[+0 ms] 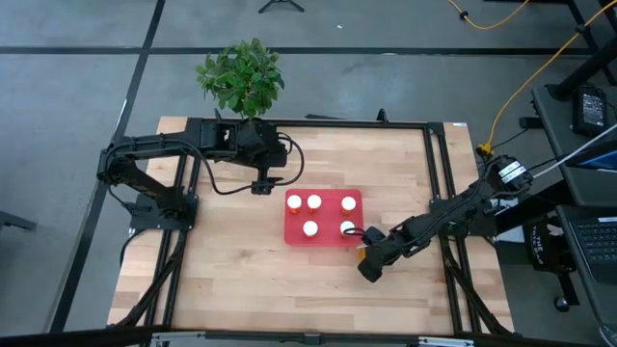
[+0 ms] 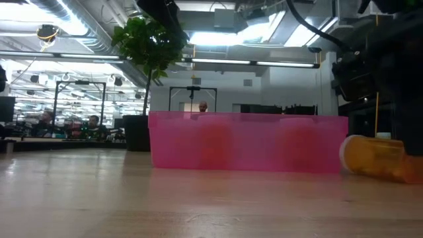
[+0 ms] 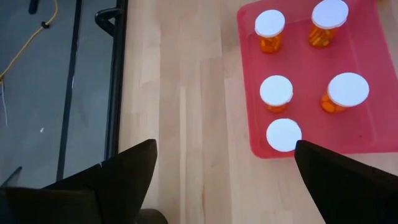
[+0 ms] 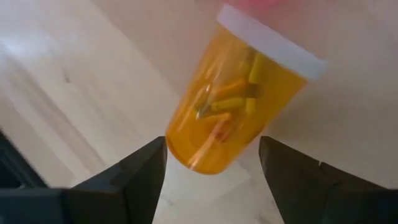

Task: Pick and place pill bottles into a basket
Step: Put the orange pill bottle into the red bin

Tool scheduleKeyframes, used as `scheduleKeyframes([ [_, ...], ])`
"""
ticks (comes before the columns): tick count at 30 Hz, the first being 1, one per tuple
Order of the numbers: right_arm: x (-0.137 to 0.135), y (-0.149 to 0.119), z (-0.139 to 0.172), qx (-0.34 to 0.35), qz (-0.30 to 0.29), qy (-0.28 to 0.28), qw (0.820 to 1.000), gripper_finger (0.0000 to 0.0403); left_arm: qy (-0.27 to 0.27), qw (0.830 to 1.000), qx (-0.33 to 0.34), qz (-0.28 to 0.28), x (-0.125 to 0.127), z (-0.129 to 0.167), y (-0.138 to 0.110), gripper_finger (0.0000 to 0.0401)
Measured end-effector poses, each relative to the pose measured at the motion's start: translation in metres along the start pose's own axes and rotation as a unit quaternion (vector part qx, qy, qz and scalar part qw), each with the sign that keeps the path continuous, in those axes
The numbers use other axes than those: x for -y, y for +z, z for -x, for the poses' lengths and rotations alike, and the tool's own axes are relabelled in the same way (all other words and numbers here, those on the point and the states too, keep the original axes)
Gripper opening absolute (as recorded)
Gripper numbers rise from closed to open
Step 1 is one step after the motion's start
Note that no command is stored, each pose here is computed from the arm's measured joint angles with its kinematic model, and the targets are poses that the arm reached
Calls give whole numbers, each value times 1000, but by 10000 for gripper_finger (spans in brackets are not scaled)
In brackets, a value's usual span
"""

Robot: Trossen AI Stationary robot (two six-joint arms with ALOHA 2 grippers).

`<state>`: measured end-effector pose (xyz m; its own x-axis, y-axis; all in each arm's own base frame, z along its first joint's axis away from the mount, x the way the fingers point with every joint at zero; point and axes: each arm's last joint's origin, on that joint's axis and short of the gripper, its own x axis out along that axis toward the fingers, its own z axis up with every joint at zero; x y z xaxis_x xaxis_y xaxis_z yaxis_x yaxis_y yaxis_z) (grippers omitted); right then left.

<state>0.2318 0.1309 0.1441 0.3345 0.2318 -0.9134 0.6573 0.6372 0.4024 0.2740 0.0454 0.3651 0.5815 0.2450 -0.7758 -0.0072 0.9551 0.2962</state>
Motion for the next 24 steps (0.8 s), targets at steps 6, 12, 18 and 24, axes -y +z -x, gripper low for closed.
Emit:
scheduleKeyframes([
  [6, 1, 3, 0, 1, -15, 0, 1000, 257, -2, 1000, -2, 4, 0, 0, 0, 375],
  [12, -3, 4, 0, 2, -31, 20, 999, 257, -4, 1000, -10, 3, 1, 0, -2, 375],
  [18, -4, 8, 1, 4, -38, 29, 999, 257, -25, 1000, -4, 6, 2, 0, -2, 375],
  [24, 0, 14, 1, -5, -61, 21, 998, 264, -26, 1000, -4, 8, 2, 0, -2, 375],
])
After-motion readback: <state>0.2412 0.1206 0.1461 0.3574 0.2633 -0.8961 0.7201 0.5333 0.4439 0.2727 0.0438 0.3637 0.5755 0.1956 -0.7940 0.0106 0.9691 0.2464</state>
